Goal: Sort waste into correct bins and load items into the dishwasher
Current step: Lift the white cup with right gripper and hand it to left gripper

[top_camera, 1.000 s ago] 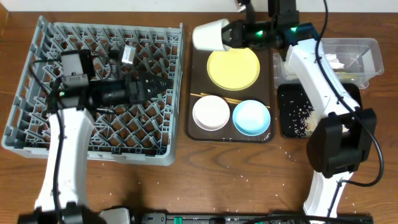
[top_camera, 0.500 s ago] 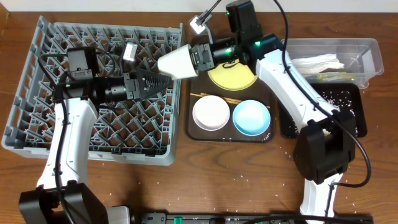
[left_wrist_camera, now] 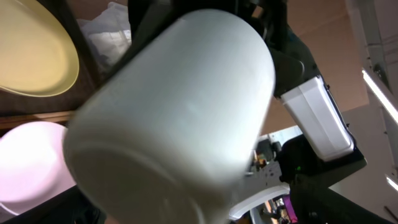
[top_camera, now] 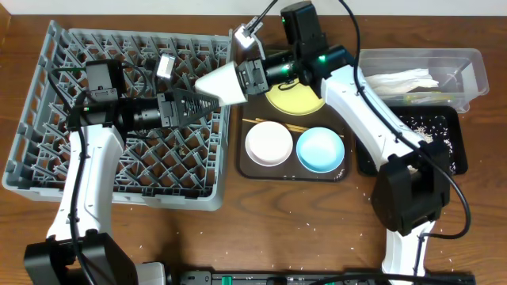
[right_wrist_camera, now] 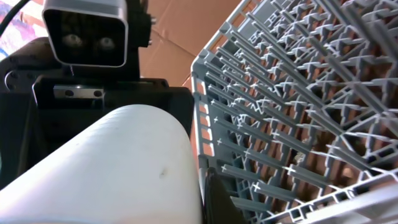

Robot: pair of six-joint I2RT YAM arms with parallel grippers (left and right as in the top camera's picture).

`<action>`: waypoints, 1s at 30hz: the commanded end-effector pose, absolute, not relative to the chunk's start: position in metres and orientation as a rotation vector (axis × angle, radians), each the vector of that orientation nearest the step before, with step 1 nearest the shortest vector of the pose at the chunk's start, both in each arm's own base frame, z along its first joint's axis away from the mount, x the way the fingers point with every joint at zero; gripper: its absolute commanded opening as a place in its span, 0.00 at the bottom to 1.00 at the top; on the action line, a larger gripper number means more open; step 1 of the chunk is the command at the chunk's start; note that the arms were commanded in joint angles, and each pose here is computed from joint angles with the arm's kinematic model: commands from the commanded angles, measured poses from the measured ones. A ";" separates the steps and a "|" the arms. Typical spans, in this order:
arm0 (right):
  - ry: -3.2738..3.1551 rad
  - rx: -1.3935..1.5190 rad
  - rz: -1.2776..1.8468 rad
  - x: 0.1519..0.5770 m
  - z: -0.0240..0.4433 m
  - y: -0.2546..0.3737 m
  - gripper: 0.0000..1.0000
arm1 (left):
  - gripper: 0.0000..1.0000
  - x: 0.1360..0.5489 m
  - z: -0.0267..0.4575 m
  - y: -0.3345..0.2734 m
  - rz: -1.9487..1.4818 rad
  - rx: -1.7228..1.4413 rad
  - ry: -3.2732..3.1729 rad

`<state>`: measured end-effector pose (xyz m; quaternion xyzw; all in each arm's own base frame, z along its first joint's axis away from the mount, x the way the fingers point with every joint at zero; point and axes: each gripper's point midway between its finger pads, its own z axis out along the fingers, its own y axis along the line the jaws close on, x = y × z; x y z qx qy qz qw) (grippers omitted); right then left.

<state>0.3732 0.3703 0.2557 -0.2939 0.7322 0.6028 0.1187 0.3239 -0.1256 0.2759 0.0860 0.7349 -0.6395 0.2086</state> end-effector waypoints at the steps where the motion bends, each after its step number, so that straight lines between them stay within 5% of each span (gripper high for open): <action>1: 2.171 -0.895 1.789 0.363 0.237 0.382 0.01 | 0.93 0.324 0.282 -0.124 -1.783 0.277 2.003; 20: 2.194 -0.930 1.793 0.349 0.229 0.398 0.01 | 0.91 0.325 0.283 -0.124 -1.772 0.292 1.994; 25: 2.203 -0.921 1.787 0.350 0.228 0.398 0.04 | 0.67 0.325 0.283 -0.124 -1.772 0.292 1.994; 30: 2.203 -0.921 1.788 0.350 0.228 0.398 0.04 | 0.55 0.325 0.283 -0.124 -1.769 0.296 1.992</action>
